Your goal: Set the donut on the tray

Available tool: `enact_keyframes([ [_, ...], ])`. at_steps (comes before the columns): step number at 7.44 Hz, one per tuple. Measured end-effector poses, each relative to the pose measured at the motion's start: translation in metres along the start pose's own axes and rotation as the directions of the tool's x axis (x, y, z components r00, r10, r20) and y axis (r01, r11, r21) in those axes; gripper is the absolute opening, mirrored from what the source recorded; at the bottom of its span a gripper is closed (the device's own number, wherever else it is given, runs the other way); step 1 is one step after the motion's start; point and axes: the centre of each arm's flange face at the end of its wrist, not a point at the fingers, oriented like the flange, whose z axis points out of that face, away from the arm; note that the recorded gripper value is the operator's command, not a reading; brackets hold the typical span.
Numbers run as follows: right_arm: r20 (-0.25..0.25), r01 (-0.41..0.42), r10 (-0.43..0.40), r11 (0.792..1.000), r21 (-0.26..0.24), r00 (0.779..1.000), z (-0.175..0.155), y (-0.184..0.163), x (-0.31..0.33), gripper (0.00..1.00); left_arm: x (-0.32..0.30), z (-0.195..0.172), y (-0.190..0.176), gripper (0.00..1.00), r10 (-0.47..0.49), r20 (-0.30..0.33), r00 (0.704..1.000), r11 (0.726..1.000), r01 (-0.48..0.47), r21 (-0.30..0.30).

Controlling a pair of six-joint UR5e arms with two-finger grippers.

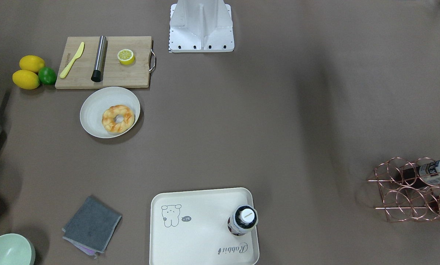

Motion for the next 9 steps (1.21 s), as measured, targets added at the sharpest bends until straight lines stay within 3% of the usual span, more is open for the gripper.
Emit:
enact_keyframes([
  [9, 0.001, 0.000, 0.000, 1.000, 0.006, 1.000, -0.0033, -0.0027, -0.0011, 1.00, 0.0014, 0.0009, -0.0037, 0.98, 0.002, -0.001, 1.000, 1.000, -0.002, -0.001],
])
